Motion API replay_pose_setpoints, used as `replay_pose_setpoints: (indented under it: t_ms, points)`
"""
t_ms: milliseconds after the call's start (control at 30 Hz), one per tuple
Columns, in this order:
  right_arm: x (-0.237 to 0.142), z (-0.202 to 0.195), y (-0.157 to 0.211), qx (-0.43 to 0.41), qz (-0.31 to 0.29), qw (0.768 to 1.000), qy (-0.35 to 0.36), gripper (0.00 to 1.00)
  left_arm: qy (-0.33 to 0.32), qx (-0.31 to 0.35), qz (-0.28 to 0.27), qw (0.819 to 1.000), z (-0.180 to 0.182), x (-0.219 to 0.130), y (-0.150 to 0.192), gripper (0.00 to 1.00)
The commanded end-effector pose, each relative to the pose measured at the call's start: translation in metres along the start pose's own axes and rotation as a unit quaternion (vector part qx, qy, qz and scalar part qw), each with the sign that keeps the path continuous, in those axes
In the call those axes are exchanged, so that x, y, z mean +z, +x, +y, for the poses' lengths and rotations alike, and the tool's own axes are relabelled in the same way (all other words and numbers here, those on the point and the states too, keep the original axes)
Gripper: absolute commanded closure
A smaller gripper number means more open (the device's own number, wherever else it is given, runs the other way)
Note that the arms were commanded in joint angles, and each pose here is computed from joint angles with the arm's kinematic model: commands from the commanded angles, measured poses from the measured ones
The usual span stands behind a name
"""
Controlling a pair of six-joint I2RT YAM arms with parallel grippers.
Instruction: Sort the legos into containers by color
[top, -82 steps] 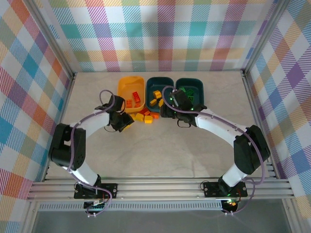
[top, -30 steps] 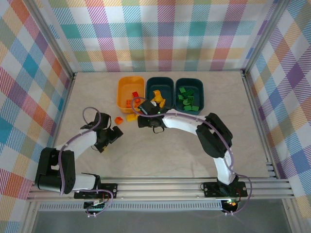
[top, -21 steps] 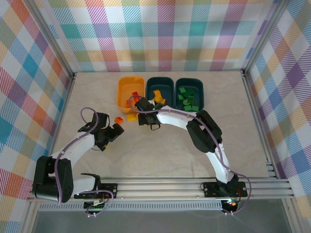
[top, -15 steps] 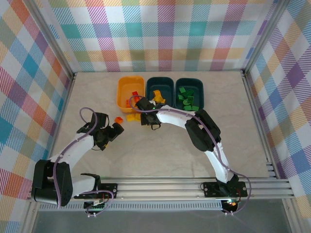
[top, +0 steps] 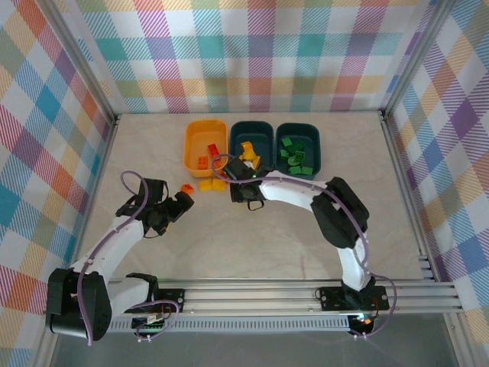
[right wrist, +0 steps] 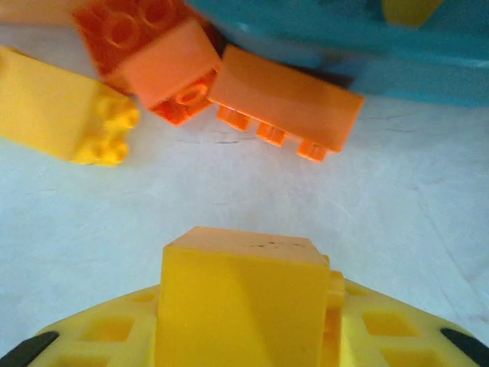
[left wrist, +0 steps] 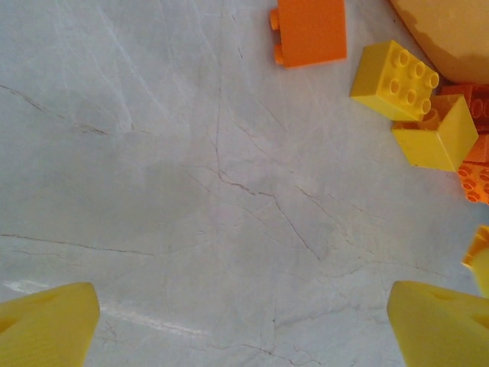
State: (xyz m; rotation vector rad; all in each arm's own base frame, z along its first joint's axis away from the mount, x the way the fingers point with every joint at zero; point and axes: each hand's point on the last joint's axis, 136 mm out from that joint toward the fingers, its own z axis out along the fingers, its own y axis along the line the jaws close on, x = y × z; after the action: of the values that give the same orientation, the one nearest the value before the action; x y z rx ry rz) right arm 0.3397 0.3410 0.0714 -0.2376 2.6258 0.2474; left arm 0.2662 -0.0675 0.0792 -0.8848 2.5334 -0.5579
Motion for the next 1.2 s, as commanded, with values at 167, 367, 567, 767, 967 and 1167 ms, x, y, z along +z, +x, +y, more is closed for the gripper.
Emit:
replay_pose_setpoints:
  t_ms: [167, 367, 567, 767, 967, 1167]
  points:
    - [-0.042, -0.041, -0.077, 0.041, -0.075, 0.996, -0.024, 0.64, 0.046, 0.055, 0.046, 0.996, -0.037, 0.007, 0.024, 0.06]
    - [-0.010, -0.062, -0.113, 0.065, -0.023, 0.997, -0.044, 0.60, 0.018, 0.133, 0.024, 0.991, -0.063, 0.012, 0.020, 0.07]
    - [0.001, -0.074, -0.136, 0.076, -0.022, 0.996, -0.040, 0.41, -0.003, 0.174, 0.024, 0.984, -0.081, 0.029, 0.008, 0.10]
    - [-0.033, -0.073, -0.152, 0.071, -0.066, 0.994, -0.054, 0.28, -0.006, 0.196, 0.047, 0.979, -0.102, 0.049, 0.012, 0.13]
    - [-0.077, -0.086, -0.124, 0.086, -0.113, 0.987, -0.069, 0.25, -0.020, 0.232, 0.053, 0.971, -0.122, 0.067, 0.017, 0.15]
    - [-0.101, -0.108, -0.068, 0.103, -0.110, 0.986, -0.064, 0.24, -0.048, 0.269, 0.039, 0.961, -0.136, 0.083, 0.003, 0.21]
